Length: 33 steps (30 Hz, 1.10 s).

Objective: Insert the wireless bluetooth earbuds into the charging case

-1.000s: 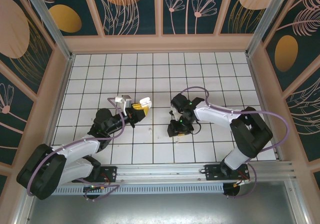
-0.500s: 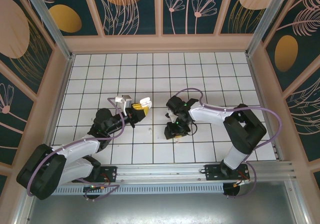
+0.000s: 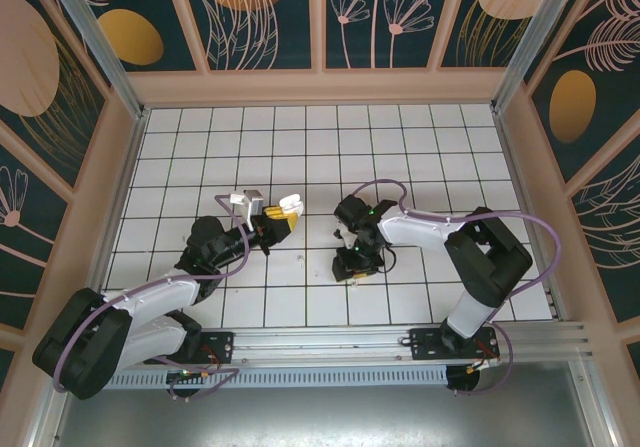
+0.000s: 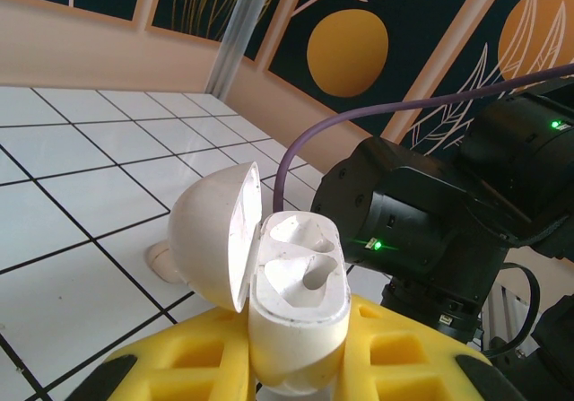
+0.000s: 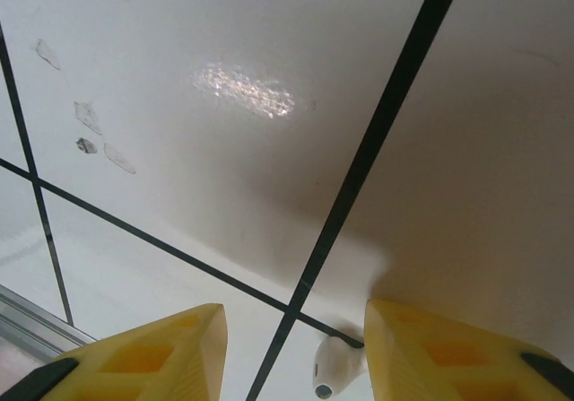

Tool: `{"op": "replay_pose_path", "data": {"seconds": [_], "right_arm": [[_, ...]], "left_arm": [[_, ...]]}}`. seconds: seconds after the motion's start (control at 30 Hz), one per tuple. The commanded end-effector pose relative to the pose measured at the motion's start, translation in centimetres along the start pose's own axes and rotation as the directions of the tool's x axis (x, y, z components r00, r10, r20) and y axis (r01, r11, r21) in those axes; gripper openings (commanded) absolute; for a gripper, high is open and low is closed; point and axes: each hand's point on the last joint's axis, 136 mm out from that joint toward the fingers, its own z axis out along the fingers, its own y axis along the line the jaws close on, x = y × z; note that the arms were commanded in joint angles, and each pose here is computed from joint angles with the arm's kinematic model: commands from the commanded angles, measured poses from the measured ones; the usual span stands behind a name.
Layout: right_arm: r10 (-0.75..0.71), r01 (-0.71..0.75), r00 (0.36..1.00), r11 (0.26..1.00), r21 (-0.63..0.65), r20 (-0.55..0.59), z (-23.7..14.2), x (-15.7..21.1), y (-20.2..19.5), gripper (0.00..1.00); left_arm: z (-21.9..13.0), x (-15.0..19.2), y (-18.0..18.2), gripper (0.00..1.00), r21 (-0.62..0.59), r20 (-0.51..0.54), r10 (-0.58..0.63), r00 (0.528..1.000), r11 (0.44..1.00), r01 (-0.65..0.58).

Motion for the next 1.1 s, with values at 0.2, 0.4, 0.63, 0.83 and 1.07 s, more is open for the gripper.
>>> {"op": "replay_pose_path", "data": {"seconds": [0.2, 0.4, 0.63, 0.83, 1.07], "right_arm": [[0.027, -0.026, 0.998, 0.999, 0.025, -0.052, -0.4, 2.8, -1.3, 0.45], [0.048, -0.046, 0.997, 0.999, 0.026, -0.067, -0.6, 3.9, -1.5, 0.45], [0.068, -0.070, 0.994, 0.997, -0.021, -0.084, -0.9, 4.9, -0.8, 0.42], [0.079, -0.080, 0.993, 0.997, -0.002, -0.092, -1.4, 5.6, -1.0, 0.42], [0.052, -0.054, 0.997, 0.998, 0.032, 0.048, -3.6, 2.5, -0.4, 0.43]], "left_arm": [[0.2, -1.2, -0.5, 0.20, 0.020, 0.022, 0.007, 1.000, 1.000, -0.008], [0.4, -1.3, -0.5, 0.20, 0.026, 0.022, 0.011, 1.000, 1.000, -0.012], [0.4, -1.2, -0.6, 0.20, 0.032, 0.020, 0.009, 1.000, 0.999, -0.009], [0.3, -1.3, -0.6, 0.20, 0.032, 0.022, 0.007, 1.000, 0.999, -0.008], [0.3, -1.1, -0.6, 0.20, 0.030, 0.019, 0.001, 1.000, 1.000, -0.001]]}}
